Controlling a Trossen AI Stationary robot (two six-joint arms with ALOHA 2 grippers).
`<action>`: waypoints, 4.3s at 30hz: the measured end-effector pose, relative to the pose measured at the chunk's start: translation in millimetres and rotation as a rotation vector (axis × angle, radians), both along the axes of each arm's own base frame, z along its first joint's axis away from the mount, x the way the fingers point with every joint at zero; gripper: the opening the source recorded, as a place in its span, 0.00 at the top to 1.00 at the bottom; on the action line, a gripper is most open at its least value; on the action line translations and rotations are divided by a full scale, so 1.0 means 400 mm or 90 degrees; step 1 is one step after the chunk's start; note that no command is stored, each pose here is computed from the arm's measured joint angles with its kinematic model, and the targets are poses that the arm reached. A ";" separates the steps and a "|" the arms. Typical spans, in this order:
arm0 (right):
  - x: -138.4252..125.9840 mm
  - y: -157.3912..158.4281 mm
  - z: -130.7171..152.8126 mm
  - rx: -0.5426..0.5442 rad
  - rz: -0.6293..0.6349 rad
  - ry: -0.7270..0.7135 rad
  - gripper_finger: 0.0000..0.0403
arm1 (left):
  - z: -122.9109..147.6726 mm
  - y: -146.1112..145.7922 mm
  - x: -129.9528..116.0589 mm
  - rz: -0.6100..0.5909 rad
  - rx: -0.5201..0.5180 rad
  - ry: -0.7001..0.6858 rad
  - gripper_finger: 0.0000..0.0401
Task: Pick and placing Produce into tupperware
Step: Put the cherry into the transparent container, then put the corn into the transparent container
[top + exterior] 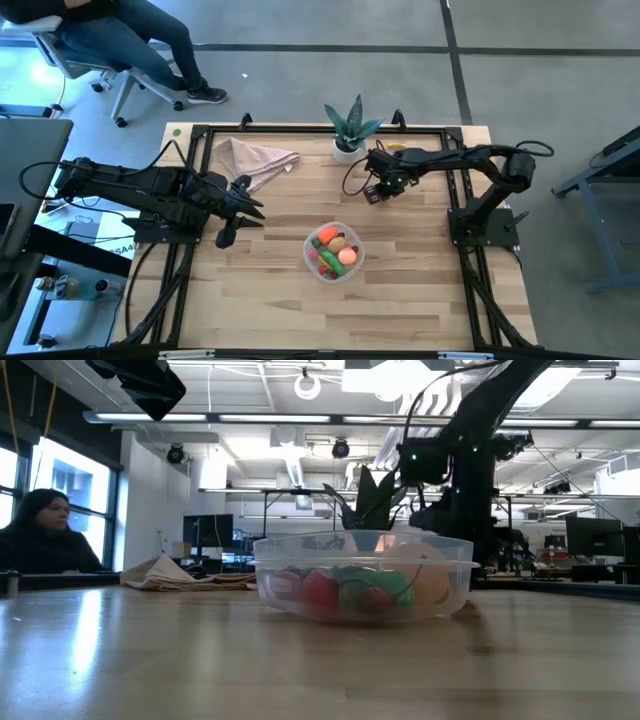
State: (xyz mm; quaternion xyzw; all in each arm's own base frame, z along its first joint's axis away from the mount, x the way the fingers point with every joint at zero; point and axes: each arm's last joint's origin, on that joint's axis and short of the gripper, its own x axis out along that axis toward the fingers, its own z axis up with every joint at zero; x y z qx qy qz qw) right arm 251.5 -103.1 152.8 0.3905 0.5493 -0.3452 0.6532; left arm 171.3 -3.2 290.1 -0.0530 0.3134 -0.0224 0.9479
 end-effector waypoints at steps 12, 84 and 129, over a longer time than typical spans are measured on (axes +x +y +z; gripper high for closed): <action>0.006 0.149 0.170 -0.040 0.155 -0.222 0.81 | 0.000 0.000 0.000 0.000 0.000 0.000 0.79; 0.200 0.310 0.004 -0.144 0.490 -0.352 0.73 | 0.000 0.000 0.000 0.000 0.000 0.000 0.79; 0.187 0.356 0.246 -0.219 0.530 0.014 0.73 | 0.000 0.000 0.000 0.000 0.000 0.000 0.79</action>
